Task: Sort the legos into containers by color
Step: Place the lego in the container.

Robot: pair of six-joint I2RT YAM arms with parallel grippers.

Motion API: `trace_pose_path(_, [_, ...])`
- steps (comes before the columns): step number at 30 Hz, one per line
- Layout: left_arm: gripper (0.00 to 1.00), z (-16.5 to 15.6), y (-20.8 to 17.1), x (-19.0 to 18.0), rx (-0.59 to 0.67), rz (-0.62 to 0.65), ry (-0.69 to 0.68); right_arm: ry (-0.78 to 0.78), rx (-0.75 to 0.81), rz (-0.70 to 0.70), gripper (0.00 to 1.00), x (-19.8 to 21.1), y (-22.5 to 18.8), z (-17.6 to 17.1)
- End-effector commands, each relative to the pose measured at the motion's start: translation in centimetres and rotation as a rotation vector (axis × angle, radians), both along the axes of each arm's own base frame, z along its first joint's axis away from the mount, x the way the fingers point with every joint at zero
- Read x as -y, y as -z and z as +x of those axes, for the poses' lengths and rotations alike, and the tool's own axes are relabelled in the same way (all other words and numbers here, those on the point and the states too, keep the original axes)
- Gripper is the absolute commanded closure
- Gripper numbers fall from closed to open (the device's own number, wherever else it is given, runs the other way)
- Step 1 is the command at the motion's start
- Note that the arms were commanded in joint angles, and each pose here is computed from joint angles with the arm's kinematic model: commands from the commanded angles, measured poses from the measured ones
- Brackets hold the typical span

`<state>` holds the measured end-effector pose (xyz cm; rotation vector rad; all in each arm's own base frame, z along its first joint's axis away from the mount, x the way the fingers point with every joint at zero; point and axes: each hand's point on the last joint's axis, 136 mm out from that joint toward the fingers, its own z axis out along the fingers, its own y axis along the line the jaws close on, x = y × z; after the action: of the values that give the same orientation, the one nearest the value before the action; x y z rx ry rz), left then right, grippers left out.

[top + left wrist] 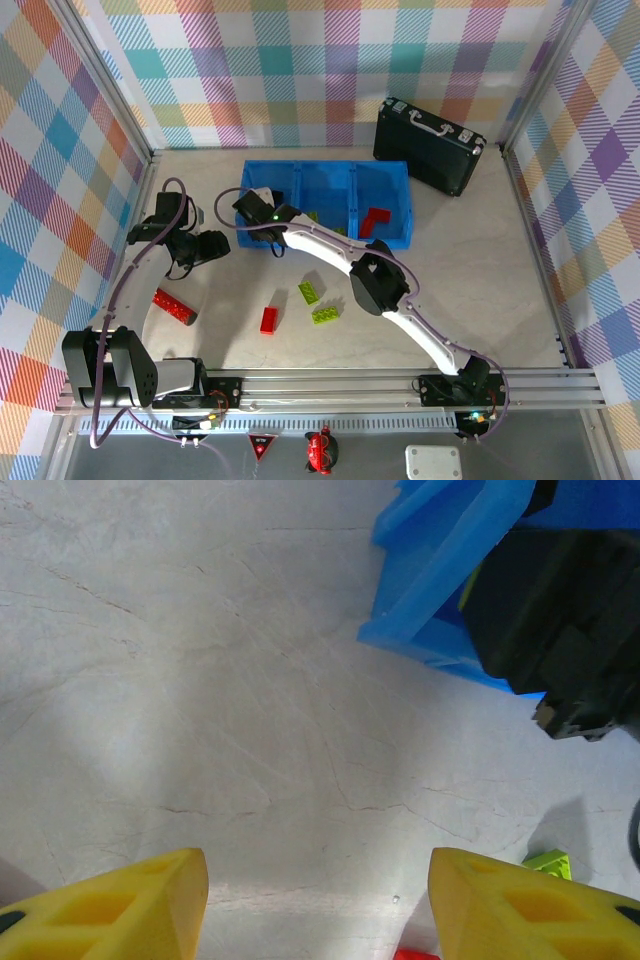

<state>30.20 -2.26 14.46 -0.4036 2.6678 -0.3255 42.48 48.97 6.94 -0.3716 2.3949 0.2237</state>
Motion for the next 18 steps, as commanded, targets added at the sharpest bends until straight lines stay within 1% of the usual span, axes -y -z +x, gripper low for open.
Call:
trace_pose_path(1, [0.40,0.1,0.1,-0.2,0.003,-0.009,0.003,0.027,0.034,0.035,0.54,-0.5,-1.1,0.5])
trace_pose_path(4, [0.40,0.1,0.1,-0.2,0.002,-0.007,0.002,0.018,0.033,0.042,0.52,-0.8,-1.6,0.2])
trace_pose_path(8, [0.40,0.1,0.0,-0.2,0.004,-0.007,0.003,0.005,0.050,0.055,0.50,-0.8,-3.6,0.0])
trace_pose_path(13, [0.40,0.1,0.2,-0.3,-0.001,-0.004,0.002,-0.024,0.066,0.079,0.51,-0.9,-6.7,-0.6])
trace_pose_path(18, [0.40,-0.1,0.2,-0.3,-0.004,-0.002,0.001,-0.060,0.035,0.098,0.51,-0.7,-8.8,-1.8])
